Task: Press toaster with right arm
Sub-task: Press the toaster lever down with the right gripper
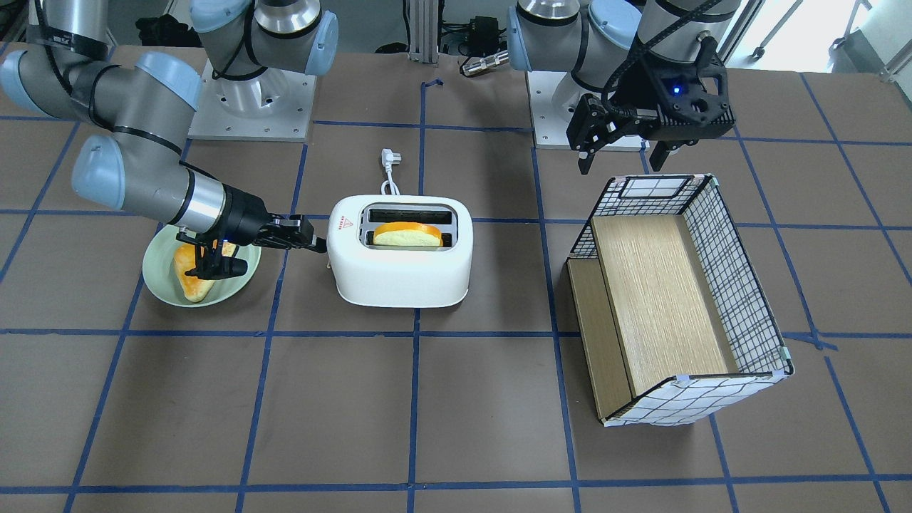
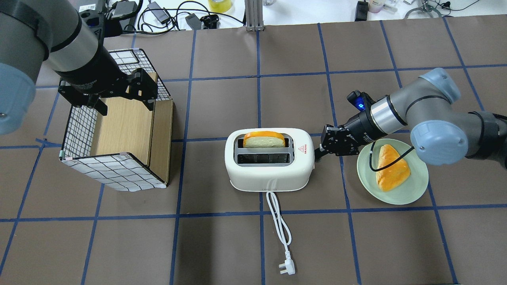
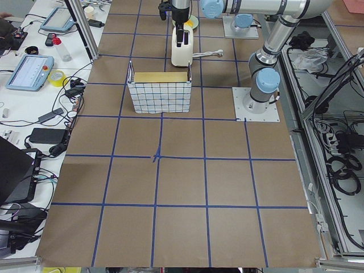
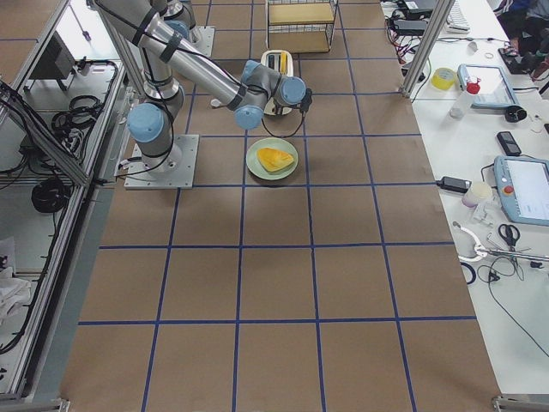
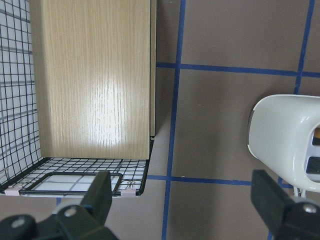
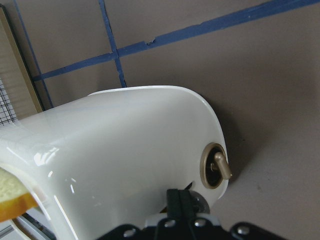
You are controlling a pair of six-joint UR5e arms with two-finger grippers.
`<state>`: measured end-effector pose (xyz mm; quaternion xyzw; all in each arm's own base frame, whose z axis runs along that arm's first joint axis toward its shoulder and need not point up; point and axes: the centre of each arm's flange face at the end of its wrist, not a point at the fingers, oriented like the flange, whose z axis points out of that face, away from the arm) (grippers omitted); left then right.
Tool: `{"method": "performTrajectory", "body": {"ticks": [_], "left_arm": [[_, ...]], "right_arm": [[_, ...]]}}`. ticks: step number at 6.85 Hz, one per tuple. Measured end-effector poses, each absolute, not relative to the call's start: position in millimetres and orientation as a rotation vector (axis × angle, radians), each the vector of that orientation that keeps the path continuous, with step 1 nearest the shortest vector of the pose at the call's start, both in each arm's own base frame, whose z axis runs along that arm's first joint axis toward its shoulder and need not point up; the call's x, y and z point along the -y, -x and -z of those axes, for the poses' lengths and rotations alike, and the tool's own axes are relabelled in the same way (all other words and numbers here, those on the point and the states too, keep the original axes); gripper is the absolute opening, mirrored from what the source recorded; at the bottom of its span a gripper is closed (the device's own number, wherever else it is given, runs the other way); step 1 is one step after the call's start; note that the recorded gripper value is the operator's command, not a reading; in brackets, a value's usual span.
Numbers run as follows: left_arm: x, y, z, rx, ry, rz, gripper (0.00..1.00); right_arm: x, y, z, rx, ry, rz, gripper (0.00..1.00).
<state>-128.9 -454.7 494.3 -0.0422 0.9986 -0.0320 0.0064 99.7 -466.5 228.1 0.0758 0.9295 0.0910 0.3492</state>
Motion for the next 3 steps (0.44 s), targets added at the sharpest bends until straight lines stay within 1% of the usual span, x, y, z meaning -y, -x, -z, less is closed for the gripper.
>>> {"method": "performTrajectory", "body": {"ticks": [3], "left_arm": [[454.7, 128.8, -494.3, -3.124, 0.132, 0.1, 1.0]], "right_arm": [[466.5, -99.6, -222.5, -2.415, -0.191, -0.224, 0.0]]}}
